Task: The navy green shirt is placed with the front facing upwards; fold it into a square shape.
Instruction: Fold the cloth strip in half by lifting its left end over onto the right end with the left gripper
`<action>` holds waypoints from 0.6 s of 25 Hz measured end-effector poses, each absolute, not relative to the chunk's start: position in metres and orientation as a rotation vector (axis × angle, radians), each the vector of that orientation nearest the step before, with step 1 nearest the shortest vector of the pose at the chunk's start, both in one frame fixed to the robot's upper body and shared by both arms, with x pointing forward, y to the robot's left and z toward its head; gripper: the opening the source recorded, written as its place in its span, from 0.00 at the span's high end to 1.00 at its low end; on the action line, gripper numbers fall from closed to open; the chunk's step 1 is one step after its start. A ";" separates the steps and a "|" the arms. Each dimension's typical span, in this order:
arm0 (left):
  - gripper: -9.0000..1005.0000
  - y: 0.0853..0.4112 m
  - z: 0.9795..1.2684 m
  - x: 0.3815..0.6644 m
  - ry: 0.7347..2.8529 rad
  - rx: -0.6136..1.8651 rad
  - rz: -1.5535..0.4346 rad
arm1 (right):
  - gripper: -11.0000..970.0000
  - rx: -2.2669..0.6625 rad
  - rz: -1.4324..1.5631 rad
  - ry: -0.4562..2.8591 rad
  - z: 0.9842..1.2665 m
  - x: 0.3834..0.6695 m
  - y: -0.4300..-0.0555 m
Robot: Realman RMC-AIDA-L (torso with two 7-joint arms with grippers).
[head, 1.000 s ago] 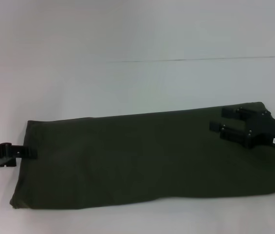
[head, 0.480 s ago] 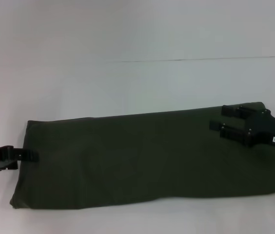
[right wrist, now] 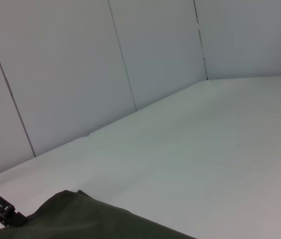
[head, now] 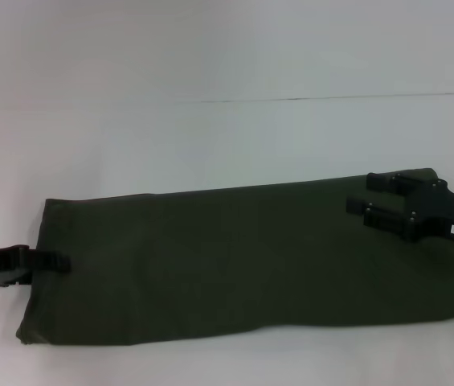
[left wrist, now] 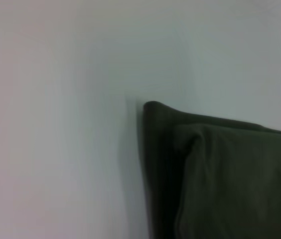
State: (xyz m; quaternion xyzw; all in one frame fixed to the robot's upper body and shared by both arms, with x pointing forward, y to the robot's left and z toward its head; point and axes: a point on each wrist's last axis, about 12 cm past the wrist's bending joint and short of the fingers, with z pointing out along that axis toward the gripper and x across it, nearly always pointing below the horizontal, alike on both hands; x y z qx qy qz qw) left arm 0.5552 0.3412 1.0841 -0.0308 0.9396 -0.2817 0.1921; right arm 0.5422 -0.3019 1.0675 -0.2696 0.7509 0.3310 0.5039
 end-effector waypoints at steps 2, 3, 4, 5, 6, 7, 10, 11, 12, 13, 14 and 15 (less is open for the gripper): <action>0.24 0.340 1.085 0.556 2.636 -0.082 -0.801 | 0.32 -0.651 0.799 1.813 1.068 0.542 -0.302; 0.24 0.339 1.085 0.556 2.635 -0.080 -0.803 | 0.32 -0.651 0.799 1.813 1.068 0.542 -0.302; 0.24 0.338 1.085 0.556 2.635 -0.078 -0.807 | 0.32 -0.651 0.799 1.813 1.068 0.542 -0.302; 0.24 0.337 1.085 0.557 2.635 -0.076 -0.812 | 0.32 -0.651 0.799 1.813 1.068 0.542 -0.302; 0.25 0.336 1.085 0.557 2.637 -0.072 -0.819 | 0.32 -0.651 0.799 1.813 1.068 0.542 -0.302; 0.25 0.334 1.084 0.558 2.639 -0.070 -0.826 | 0.32 -0.650 0.798 1.813 1.068 0.542 -0.302; 0.25 0.330 1.083 0.559 2.646 -0.062 -0.846 | 0.32 -0.648 0.798 1.815 1.067 0.542 -0.303; 0.25 0.329 1.083 0.560 2.646 -0.059 -0.848 | 0.32 -0.647 0.798 1.816 1.067 0.541 -0.303; 0.25 0.329 1.083 0.561 2.645 -0.057 -0.850 | 0.32 -0.647 0.798 1.816 1.067 0.541 -0.303; 0.25 0.328 1.083 0.561 2.645 -0.054 -0.851 | 0.32 -0.646 0.798 1.817 1.067 0.541 -0.303; 0.25 0.327 1.083 0.561 2.643 -0.052 -0.852 | 0.32 -0.645 0.798 1.818 1.066 0.541 -0.303; 0.25 0.326 1.083 0.562 2.642 -0.048 -0.854 | 0.32 -0.645 0.798 1.818 1.066 0.540 -0.303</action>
